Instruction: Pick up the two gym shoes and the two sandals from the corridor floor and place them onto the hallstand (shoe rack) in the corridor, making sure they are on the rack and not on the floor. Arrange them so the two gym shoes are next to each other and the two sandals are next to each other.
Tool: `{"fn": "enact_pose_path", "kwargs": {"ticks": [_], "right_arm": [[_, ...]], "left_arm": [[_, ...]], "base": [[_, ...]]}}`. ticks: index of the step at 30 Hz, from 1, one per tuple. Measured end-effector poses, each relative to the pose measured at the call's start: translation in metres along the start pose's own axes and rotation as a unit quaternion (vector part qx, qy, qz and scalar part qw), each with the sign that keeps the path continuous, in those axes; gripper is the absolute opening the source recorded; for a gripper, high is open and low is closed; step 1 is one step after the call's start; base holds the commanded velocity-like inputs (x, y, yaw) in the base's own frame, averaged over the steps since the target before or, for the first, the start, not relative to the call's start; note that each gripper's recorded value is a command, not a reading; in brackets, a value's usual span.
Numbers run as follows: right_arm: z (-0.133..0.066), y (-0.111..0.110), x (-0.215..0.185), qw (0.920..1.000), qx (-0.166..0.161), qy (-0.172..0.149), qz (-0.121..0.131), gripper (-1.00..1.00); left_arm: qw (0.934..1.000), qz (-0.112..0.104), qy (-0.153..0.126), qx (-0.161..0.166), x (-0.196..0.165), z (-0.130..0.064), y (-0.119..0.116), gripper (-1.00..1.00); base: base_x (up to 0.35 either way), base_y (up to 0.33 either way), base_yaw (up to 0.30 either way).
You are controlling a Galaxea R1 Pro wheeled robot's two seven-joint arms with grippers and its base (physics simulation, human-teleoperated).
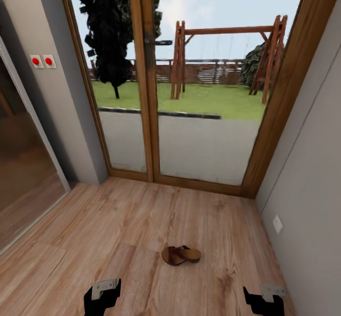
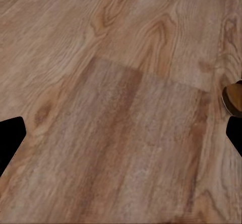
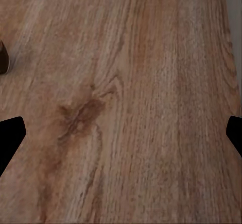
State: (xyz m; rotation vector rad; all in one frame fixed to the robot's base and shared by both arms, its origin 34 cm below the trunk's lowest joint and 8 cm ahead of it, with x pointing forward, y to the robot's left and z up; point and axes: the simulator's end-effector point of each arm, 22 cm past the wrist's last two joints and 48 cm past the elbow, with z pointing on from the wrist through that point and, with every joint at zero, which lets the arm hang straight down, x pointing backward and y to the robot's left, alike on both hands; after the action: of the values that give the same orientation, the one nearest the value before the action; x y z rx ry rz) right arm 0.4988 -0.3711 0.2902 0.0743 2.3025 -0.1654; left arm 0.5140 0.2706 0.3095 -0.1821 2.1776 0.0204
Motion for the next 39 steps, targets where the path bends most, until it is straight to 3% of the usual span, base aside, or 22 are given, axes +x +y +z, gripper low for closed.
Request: {"fn": "enact_pose_path", "kwargs": {"ticks": [16,18,19,20,24,31,39], "right_arm": [[0.002,0.002,-0.007,1.0000,-0.002,-0.007,-0.002,1.00],[0.005,-0.003,-0.024,0.9997,0.001,-0.026,-0.004,1.00],[0.012,-0.012,-0.071,0.9971,0.009,-0.075,-0.011,1.00],[0.014,-0.018,-0.105,0.9940,0.015,-0.107,-0.015,1.00],[0.016,-0.024,-0.139,0.9915,0.022,-0.127,-0.018,1.00],[0.019,-0.027,-0.170,0.9938,0.019,-0.108,-0.017,1.00],[0.020,-0.018,-0.166,0.9953,0.002,-0.095,-0.020,1.00]], "left_arm": [[1.0000,0.003,-0.007,-0.005,-0.013,0.007,0.008,1.00],[0.9997,0.002,-0.025,-0.005,-0.034,0.014,0.006,1.00],[0.9983,0.001,-0.058,-0.002,-0.075,0.027,0.001,1.00],[0.9975,0.000,-0.071,0.002,-0.100,0.036,-0.005,1.00],[0.9977,-0.002,-0.067,0.008,-0.119,0.046,-0.014,1.00],[0.9988,0.001,-0.048,0.011,-0.128,0.055,-0.016,1.00],[0.9989,0.006,-0.045,0.011,-0.125,0.054,-0.014,1.00]], "base": [[0.054,0.000,0.062],[0.000,0.000,0.000],[0.000,0.000,0.000],[0.000,0.000,0.000],[0.000,0.000,0.000],[0.000,0.000,0.000],[0.021,0.000,0.000]]}}
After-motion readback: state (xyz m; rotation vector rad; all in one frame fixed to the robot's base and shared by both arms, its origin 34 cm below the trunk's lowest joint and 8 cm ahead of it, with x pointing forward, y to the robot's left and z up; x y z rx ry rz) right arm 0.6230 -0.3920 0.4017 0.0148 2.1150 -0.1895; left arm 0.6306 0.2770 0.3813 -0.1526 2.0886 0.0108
